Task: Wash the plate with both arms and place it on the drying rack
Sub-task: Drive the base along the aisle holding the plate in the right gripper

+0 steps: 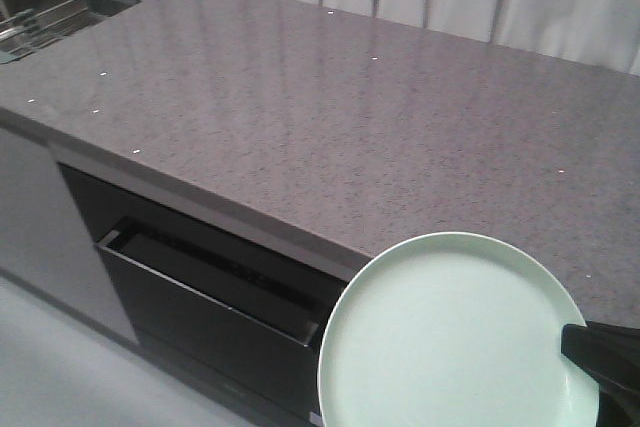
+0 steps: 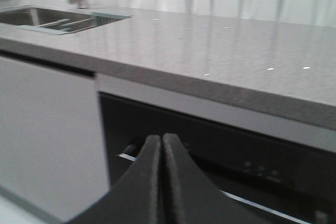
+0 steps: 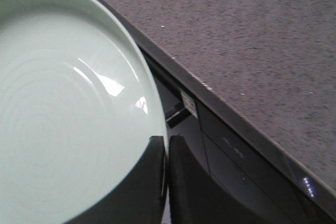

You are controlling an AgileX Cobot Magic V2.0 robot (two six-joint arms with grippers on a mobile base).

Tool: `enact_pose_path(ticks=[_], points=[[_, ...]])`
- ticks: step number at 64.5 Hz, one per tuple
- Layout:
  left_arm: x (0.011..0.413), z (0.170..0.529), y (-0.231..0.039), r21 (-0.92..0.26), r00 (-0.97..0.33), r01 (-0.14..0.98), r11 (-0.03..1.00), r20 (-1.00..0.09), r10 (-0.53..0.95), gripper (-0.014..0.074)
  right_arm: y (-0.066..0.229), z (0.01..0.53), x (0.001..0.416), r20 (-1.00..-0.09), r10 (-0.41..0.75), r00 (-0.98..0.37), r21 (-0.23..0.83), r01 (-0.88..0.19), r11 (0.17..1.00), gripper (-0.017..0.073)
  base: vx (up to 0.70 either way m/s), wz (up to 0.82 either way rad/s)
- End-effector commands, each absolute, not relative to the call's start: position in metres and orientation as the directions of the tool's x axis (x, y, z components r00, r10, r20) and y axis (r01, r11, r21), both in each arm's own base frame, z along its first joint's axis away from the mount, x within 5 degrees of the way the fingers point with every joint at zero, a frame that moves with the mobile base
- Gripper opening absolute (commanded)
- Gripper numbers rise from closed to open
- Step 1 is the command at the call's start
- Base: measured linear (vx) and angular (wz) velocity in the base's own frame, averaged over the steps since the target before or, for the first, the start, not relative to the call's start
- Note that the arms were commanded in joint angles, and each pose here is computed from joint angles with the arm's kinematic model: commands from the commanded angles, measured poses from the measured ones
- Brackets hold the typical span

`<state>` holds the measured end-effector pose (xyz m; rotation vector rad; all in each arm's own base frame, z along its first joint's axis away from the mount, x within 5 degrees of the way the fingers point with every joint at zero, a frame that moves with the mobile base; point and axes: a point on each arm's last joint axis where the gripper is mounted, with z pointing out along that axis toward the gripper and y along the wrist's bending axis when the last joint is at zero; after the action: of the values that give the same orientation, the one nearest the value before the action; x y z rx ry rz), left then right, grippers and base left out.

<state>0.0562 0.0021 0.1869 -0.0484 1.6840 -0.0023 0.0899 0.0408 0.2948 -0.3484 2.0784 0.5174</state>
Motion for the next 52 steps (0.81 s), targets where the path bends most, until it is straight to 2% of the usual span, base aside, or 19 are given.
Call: enact_pose_path(ticks=[1,52], points=[[0.0545,0.2042,0.0011,-0.045,0.001,-0.014,0.999,-0.999,-0.045,-0.0006,0.0411,0.3074,0.0928,-0.878,0.009,-0.478,0.243,-0.429,0.87,-0.0001,-0.16,0.63],[0.0545,0.2042,0.0011,-0.045,0.001,-0.014,0.999,-0.999,-0.045,-0.0006,0.041,0.3074,0.0929,-0.878,0.009,-0.478,0.242,-0.429,0.87,-0.0001,-0.14,0.65]])
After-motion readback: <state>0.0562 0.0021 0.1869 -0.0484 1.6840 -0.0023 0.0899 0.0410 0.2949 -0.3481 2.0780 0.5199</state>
